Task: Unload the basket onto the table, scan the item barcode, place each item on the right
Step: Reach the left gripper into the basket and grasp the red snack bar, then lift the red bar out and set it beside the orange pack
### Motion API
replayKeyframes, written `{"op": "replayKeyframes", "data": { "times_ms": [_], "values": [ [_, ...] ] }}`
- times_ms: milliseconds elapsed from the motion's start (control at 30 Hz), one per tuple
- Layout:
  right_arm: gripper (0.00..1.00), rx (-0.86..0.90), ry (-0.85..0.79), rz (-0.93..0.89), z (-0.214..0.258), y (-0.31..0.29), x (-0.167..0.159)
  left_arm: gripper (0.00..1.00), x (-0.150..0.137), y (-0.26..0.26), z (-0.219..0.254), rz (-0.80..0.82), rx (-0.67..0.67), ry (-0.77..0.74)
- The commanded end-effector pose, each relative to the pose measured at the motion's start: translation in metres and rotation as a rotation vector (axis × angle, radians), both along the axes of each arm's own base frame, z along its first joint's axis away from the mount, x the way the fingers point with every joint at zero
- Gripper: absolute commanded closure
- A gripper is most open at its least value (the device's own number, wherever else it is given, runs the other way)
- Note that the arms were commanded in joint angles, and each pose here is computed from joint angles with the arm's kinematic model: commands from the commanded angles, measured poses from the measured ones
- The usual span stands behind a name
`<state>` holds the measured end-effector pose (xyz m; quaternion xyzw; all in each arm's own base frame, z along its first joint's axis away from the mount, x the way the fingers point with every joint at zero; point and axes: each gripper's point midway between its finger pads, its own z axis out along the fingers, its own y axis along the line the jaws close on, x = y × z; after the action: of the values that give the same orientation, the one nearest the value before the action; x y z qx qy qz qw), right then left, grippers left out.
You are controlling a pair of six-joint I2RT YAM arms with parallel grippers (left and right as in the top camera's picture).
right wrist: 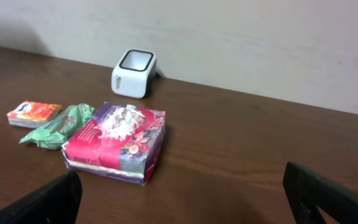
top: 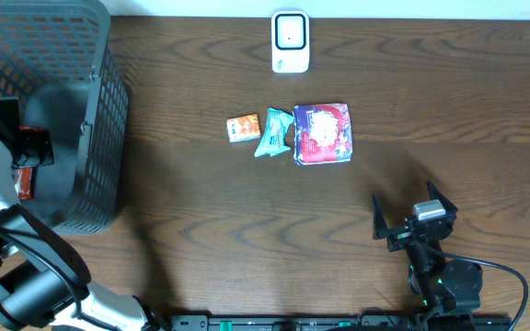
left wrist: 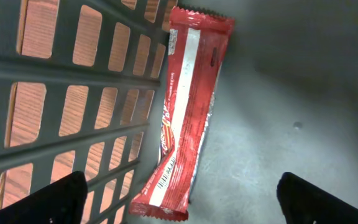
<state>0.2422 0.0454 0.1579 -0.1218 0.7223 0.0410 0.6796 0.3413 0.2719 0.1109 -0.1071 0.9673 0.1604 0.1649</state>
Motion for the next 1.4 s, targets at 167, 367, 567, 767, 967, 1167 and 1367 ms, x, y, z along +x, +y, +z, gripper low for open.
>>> {"op": "replayKeyframes", "data": {
  "times_ms": [167, 367, 567, 767, 967, 1167, 1367],
  "values": [
    [0.01, 0.006, 0.007, -0.002, -0.002, 0.0, 0.0, 0.11, -0.006, 0.007, -0.036, 0.008, -0.007, 0.09],
    [0.01, 0.006, 0.007, -0.002, -0.002, 0.0, 0.0, 0.17, -0.003, 0.009, -0.062, 0.007, -0.031, 0.124],
    [0.01, 0.006, 0.007, -0.002, -0.002, 0.0, 0.0, 0.27, 0.0, 0.011, -0.082, 0.006, -0.042, 0.138],
    [0.01, 0.006, 0.007, -0.002, -0.002, 0.0, 0.0, 0.68, -0.002, 0.01, -0.098, 0.007, -0.063, 0.164],
    [0.01, 0.006, 0.007, -0.002, -0.002, 0.0, 0.0, 0.92, -0.004, 0.006, -0.098, 0.028, -0.078, 0.167],
    [0.01, 0.006, 0.007, -0.002, -0.002, 0.0, 0.0, 0.93, 0.019, -0.011, -0.067, 0.04, -0.075, 0.063],
    [0.01, 0.006, 0.007, -0.002, -0.002, 0.0, 0.0, 0.93, 0.071, -0.048, 0.035, -0.017, -0.052, -0.273]
  ]
}}
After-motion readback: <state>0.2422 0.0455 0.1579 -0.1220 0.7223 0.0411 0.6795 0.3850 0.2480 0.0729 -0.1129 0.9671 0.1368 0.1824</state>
